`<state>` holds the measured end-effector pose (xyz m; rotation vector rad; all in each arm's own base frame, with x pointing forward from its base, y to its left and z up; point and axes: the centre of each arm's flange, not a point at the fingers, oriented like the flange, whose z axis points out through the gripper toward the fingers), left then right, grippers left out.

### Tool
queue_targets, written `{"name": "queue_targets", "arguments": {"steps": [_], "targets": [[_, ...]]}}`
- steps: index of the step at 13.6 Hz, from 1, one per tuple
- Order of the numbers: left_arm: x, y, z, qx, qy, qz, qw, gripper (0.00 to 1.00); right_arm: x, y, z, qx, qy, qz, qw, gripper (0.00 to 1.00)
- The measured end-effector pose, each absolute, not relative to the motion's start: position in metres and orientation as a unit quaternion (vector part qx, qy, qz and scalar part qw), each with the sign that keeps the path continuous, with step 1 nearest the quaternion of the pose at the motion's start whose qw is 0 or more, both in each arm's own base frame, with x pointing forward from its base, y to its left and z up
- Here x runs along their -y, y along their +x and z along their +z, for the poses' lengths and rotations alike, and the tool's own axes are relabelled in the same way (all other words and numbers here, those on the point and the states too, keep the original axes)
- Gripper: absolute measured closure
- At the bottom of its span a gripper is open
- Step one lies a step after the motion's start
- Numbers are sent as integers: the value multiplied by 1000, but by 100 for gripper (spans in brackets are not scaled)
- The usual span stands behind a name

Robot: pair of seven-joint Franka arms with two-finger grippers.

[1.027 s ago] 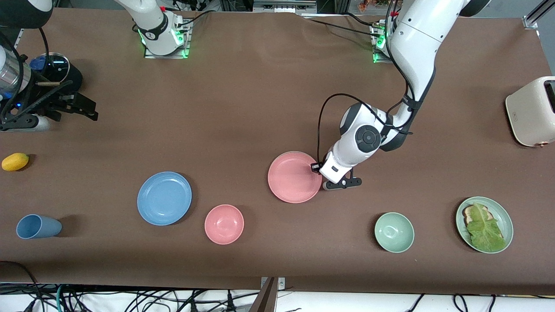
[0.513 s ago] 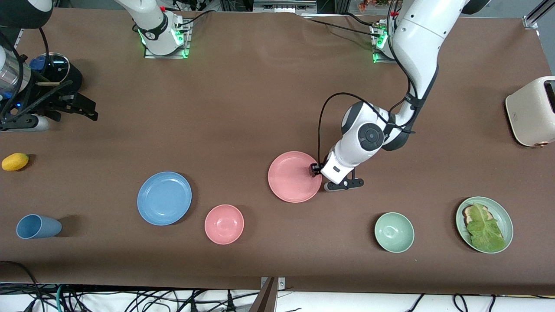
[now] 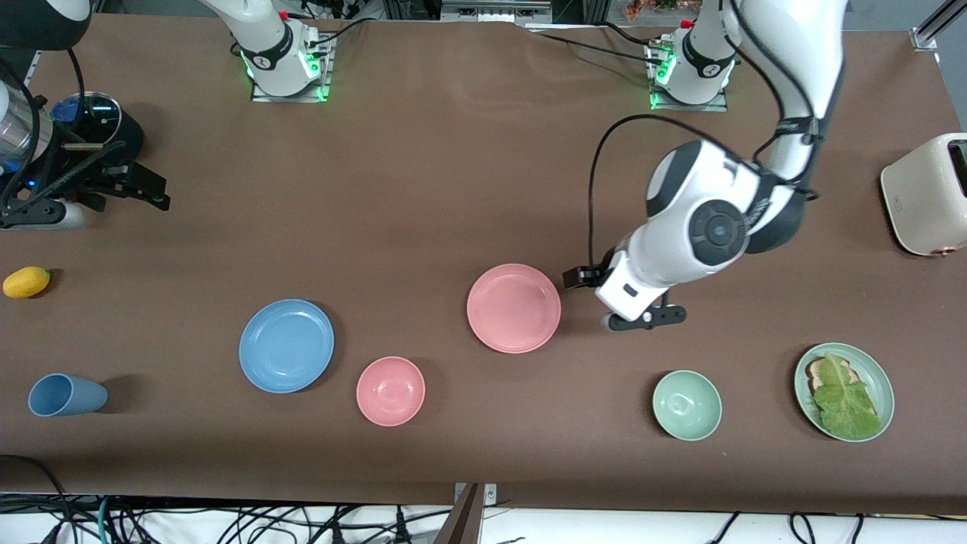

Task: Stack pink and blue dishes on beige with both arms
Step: 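Raise the left gripper back to rest while the right gripper reaches out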

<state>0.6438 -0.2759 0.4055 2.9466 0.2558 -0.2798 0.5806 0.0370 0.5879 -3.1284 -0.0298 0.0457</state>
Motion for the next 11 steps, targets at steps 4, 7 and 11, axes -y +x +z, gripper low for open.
{"name": "queue_targets", "arguments": {"steps": [4,7,11], "targets": [[240,649,459,-76,986,-128,75,0,-37,581,588,9,-1000,15,6,0],[212,644,504,-73,988,-126,58,0,-31,582,586,4,-1000,16,6,0],[195,619,581,-66,996,-60,1,0,0,598,569,-22,-1000,6,4,0]]}}
